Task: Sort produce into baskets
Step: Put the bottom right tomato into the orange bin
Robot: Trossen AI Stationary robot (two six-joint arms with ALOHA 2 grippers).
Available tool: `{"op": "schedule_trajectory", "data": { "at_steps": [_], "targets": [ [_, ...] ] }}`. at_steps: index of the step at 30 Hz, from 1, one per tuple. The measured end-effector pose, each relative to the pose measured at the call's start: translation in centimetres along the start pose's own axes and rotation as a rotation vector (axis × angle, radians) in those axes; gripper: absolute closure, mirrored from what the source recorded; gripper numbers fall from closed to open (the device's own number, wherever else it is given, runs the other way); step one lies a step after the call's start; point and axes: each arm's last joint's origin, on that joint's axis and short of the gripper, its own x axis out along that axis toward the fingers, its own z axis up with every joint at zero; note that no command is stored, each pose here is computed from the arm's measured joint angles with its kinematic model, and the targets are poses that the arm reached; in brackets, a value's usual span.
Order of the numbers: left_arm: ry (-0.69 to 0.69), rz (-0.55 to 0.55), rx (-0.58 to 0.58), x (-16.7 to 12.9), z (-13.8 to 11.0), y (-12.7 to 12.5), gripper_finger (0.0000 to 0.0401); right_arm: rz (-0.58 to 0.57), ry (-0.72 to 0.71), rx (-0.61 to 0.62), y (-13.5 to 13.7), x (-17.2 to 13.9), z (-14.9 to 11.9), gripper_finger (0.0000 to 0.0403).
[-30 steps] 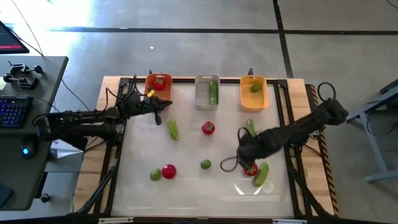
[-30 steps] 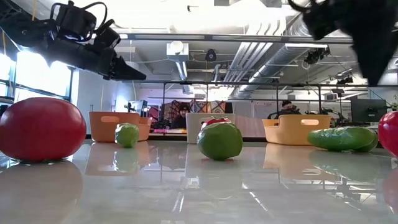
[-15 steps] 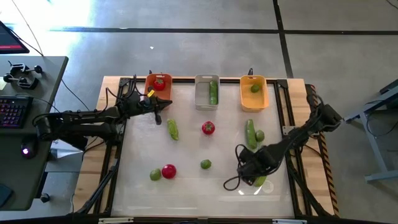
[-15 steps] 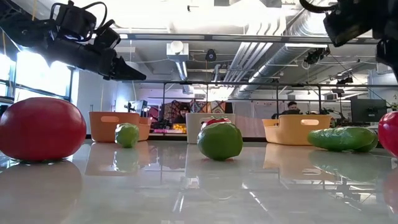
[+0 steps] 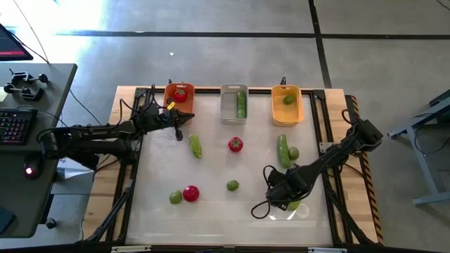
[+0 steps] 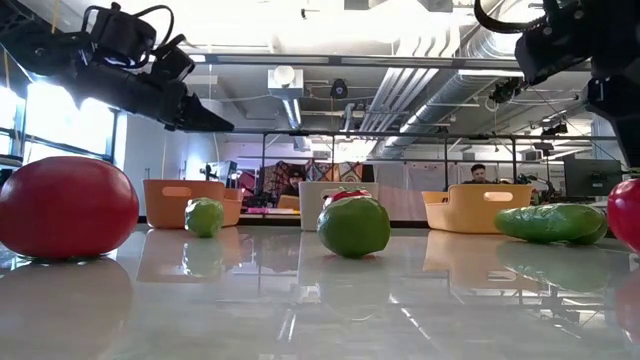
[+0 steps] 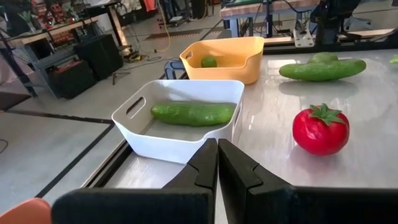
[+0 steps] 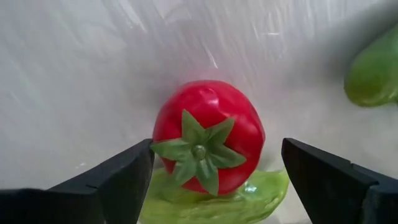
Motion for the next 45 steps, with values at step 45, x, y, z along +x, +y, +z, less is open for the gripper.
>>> {"op": "schedule_trajectory", "data": {
  "at_steps": [45],
  "targets": [
    [-0.163, 0.083, -0.029, -2.2, -1.6, -0.5, 0.0401, -0.073, -0.528, -0.332, -4.2, -3.0, 14.8, 0.0146]
  ]
}}
